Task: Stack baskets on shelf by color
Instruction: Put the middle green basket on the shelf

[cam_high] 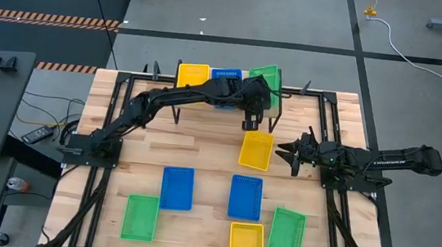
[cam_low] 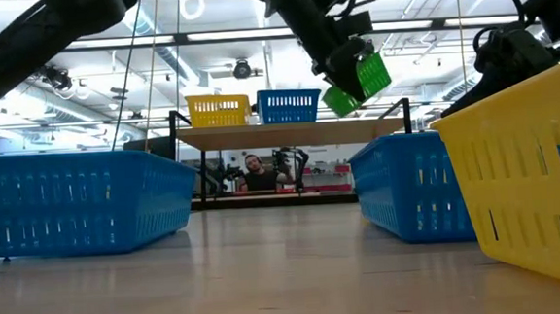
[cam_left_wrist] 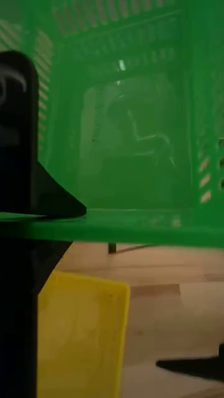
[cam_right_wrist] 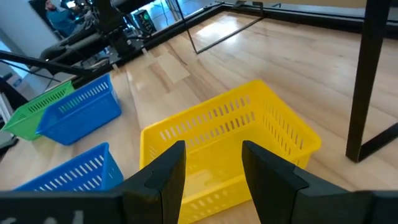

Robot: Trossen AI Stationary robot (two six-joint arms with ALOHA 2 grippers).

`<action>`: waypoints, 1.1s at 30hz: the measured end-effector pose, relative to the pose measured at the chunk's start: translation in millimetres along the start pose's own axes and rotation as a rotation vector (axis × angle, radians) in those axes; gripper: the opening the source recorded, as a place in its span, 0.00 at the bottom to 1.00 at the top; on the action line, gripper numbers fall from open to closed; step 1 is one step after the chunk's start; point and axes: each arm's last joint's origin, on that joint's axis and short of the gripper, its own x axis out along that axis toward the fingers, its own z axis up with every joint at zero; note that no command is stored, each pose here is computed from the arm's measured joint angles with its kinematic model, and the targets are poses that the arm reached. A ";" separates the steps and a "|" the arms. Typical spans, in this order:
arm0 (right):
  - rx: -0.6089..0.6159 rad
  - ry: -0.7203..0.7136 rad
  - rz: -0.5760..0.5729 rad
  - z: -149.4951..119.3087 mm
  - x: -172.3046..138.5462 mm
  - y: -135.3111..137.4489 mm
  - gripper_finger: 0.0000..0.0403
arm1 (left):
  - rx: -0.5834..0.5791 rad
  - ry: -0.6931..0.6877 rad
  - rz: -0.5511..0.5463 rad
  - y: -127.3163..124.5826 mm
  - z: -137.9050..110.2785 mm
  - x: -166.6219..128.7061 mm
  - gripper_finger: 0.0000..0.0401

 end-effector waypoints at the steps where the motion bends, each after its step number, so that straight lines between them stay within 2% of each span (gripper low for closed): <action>1: 0.003 0.000 0.000 0.0 0.0 0.0 0.41 | 0.010 -0.008 0.000 -0.1 0.2 2.2 0.03; 7: 0.019 -0.002 0.001 0.2 0.0 0.1 0.41 | 0.026 -0.013 -0.003 -0.2 -1.0 7.7 0.04; 17: 0.040 -0.003 0.001 0.3 0.0 0.1 0.41 | 0.015 -0.005 0.026 3.8 -2.1 8.1 0.21; 23: 0.040 -0.002 0.001 0.2 0.0 0.1 0.41 | 0.017 -0.001 0.033 6.3 -2.9 8.2 0.26; 28: 0.039 -0.001 0.000 0.1 0.0 0.0 0.41 | 0.027 -0.013 0.027 1.0 1.7 1.0 0.26; 33: 0.038 0.000 0.000 0.0 0.0 0.0 0.41 | 0.074 -0.062 0.024 -6.2 13.3 -23.3 0.26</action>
